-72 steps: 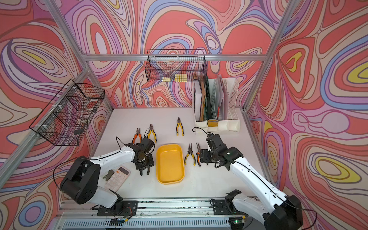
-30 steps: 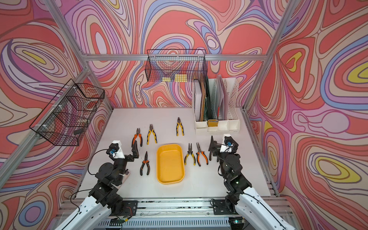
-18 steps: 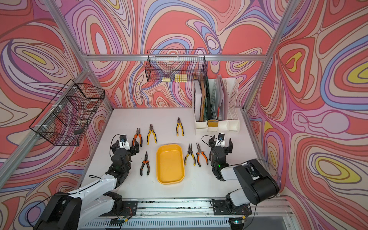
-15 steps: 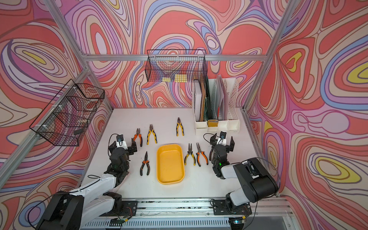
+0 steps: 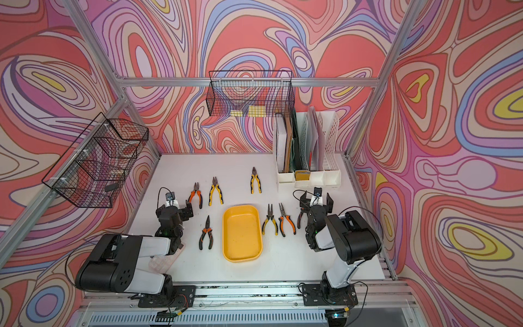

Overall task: Take the pliers out of the storage box
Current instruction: Reset both arms

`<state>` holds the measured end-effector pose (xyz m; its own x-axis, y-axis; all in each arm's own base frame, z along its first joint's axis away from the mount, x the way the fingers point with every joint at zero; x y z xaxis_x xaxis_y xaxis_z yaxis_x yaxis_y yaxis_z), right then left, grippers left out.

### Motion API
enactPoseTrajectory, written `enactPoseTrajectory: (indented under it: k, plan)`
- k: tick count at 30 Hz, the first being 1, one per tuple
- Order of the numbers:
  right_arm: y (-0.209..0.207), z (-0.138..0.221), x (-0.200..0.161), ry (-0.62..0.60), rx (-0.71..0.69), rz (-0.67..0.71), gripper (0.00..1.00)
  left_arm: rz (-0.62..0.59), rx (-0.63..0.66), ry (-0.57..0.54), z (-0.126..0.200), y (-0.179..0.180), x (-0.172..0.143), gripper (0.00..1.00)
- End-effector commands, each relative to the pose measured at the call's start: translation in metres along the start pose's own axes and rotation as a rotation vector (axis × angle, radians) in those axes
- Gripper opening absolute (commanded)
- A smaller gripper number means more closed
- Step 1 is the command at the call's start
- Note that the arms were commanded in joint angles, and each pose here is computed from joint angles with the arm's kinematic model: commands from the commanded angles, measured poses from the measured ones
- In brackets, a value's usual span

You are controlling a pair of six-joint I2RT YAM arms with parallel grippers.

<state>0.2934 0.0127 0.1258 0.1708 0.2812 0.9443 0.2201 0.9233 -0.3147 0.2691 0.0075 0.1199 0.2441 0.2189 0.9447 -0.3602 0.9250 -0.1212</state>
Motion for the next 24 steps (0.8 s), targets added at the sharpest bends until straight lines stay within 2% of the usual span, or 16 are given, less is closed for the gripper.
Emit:
enactPoseTrajectory:
  k: [1,3,5,7,8,10,12,15,24]
  plan:
    - [0.001,-0.009,0.002,0.012,0.075,-0.05,0.98,0.0,-0.1,-0.076,-0.008,-0.01,0.005,1.0]
    - [-0.001,-0.028,0.003,0.075,0.098,-0.063,0.98,0.003,-0.086,0.02,-0.012,-0.011,0.008,1.0]
    - [-0.009,-0.042,-0.001,0.141,0.148,-0.097,0.98,-0.021,-0.101,0.0,-0.019,-0.015,0.008,1.0]
    - [-0.012,-0.035,-0.001,0.118,0.129,-0.101,0.98,-0.009,-0.078,0.068,-0.022,-0.014,0.01,1.0]
    - [-0.014,-0.034,-0.002,0.101,0.114,-0.104,0.98,-0.012,-0.084,0.025,-0.023,-0.014,0.01,1.0]
    - [-0.015,-0.032,-0.001,0.103,0.09,-0.113,0.98,-0.009,-0.083,0.049,-0.021,-0.014,0.01,1.0]
    - [-0.015,-0.039,0.0,0.128,0.089,-0.112,0.98,-0.011,-0.086,0.019,-0.022,-0.014,0.01,1.0]
    - [-0.012,-0.04,0.001,0.128,0.112,-0.098,0.98,-0.012,-0.08,0.049,-0.022,-0.014,0.011,1.0]
    - [-0.006,-0.043,0.001,0.138,0.177,-0.077,0.98,-0.014,-0.084,0.038,-0.023,-0.015,0.011,1.0]
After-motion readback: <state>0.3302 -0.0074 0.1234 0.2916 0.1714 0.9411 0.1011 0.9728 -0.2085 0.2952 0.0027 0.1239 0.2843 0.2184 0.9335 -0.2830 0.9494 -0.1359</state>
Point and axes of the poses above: each gripper's point midway between its finger pads, its own z axis back along the fingers, its own y axis along the line the jaws close on, x = y × z, the point moved 10 cm from there along z, back along the fingers, and after that the axes turned 12 degrees about z, right-handed, at the moved point
